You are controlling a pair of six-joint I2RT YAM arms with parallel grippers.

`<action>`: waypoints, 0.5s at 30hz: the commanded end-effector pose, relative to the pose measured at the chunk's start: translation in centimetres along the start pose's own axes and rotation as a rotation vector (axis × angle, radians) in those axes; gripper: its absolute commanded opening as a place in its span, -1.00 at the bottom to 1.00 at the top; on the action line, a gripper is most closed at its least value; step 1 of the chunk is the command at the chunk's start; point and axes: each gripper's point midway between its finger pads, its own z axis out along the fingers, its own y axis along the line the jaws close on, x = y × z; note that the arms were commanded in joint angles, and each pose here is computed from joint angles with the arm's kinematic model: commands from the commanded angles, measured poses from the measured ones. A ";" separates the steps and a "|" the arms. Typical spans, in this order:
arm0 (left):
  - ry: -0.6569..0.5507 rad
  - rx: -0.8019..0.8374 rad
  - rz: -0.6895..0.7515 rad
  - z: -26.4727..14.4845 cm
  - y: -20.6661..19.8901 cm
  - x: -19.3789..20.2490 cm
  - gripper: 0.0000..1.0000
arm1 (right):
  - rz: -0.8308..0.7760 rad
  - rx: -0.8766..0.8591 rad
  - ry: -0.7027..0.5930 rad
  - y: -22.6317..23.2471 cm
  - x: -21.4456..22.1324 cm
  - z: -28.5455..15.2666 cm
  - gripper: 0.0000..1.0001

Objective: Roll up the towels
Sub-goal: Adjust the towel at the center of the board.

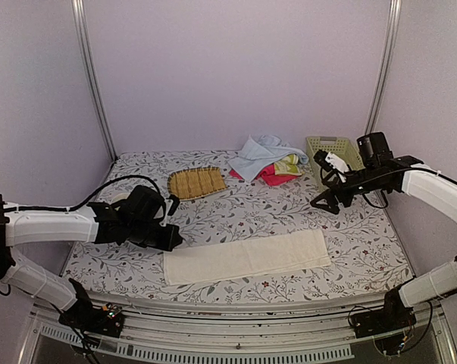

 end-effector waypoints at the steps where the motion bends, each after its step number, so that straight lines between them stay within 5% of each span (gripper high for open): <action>1: -0.021 0.064 -0.010 0.1 -1.4 -1.2 -1.00 | -0.159 0.096 -0.071 -0.6 -1.4 -1.4 0.98; 5: 0.032 0.072 -0.013 1.2 -1.6 -0.3 -0.98 | -0.086 -0.068 -0.007 1.5 1.7 0.0 0.93; 12: 0.072 0.065 -0.003 2.1 -2.3 0.2 -0.65 | -0.260 -0.176 0.226 4.5 9.8 0.5 0.03; 15: 0.074 0.055 -0.011 2.1 -2.3 0.6 -0.59 | -0.342 -0.137 0.275 4.6 12.2 0.6 -0.11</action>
